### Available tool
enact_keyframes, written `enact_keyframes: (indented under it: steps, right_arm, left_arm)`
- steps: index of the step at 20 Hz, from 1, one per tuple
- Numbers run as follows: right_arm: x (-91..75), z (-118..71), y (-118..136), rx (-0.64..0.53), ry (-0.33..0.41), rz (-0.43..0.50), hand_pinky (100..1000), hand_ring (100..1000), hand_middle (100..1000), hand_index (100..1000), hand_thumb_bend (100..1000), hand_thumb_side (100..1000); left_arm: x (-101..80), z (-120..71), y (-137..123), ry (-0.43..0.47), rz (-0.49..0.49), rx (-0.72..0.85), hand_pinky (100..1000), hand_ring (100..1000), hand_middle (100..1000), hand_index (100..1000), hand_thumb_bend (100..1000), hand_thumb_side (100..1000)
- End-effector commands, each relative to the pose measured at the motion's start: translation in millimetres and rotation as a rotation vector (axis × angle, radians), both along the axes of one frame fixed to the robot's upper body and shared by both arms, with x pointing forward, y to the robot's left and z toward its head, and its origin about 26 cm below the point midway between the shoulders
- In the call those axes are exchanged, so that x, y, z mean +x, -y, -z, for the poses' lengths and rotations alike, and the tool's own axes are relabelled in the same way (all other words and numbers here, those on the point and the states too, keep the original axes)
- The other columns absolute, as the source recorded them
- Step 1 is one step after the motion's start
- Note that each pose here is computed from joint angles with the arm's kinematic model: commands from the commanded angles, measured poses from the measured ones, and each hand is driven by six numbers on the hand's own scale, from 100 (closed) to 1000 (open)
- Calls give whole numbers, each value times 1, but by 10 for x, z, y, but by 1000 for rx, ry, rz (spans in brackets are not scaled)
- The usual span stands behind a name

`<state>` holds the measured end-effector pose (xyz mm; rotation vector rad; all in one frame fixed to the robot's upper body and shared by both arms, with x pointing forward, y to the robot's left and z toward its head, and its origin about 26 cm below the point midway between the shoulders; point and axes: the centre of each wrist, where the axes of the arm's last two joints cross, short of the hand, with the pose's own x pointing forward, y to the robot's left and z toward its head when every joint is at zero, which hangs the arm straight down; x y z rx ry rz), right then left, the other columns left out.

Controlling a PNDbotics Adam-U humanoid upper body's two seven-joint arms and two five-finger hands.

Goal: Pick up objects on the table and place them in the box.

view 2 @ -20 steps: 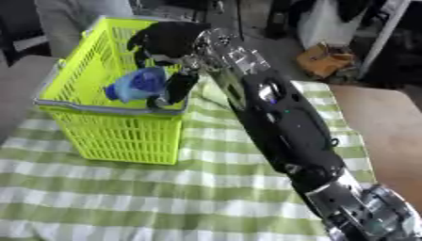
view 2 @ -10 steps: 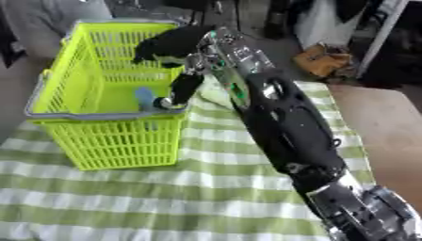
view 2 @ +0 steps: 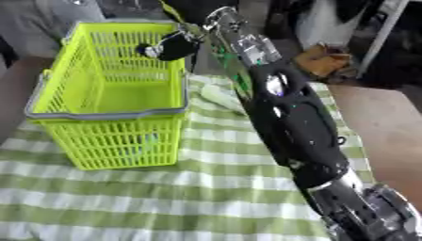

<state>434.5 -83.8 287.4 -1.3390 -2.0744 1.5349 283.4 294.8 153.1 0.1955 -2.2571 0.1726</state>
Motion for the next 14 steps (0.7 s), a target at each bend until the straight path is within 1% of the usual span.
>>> enact_keyframes:
  steps: [1,2,3,4,5,6,7,8,10,11,12,14]
  right_arm:
    - [-26,-139,100,27,72,12,999,976,1000,1000,579,588]
    - [-28,-141,127,40,82,11,973,952,1000,1000,568,602]
    - [-36,-154,172,65,103,9,973,952,1000,1000,568,602]
    - [-44,-164,216,94,123,9,939,919,975,1000,558,608]
    - [-55,-178,282,138,150,11,939,919,975,1000,558,608]
    - [-64,-185,338,177,171,14,905,890,942,1000,545,606]
    - [-76,-200,437,237,198,25,892,881,933,997,548,605]
    - [-90,-208,517,288,219,33,846,847,900,977,521,613]
    - [-135,-226,712,399,264,55,837,842,893,972,507,619]
    - [-155,-228,767,432,276,60,837,842,893,972,507,619]
    - [-168,-218,830,460,278,68,791,812,856,946,466,621]
    - [-213,-161,1055,522,243,73,755,797,835,935,435,619]
  left_arm:
    - [-19,-96,-30,30,2,27,690,763,791,782,305,912]
    - [-20,-95,-33,30,0,27,690,763,792,782,305,912]
    - [-21,-95,-36,31,-3,27,690,763,792,782,305,912]
    - [-22,-95,-39,32,-5,26,690,763,792,781,304,912]
    - [-22,-95,-41,33,-7,25,690,763,792,781,304,912]
    - [-23,-95,-43,33,-9,25,690,763,792,781,303,912]
    - [-24,-94,-48,34,-12,25,690,763,792,781,303,912]
    - [-25,-93,-51,35,-15,25,690,763,792,781,302,912]
    - [-26,-95,-57,38,-20,24,690,763,792,781,301,912]
    - [-25,-96,-58,39,-22,24,690,763,792,781,301,912]
    - [-25,-97,-58,40,-23,23,690,763,792,781,300,912]
    - [-25,-99,-62,43,-25,22,690,763,791,780,299,912]
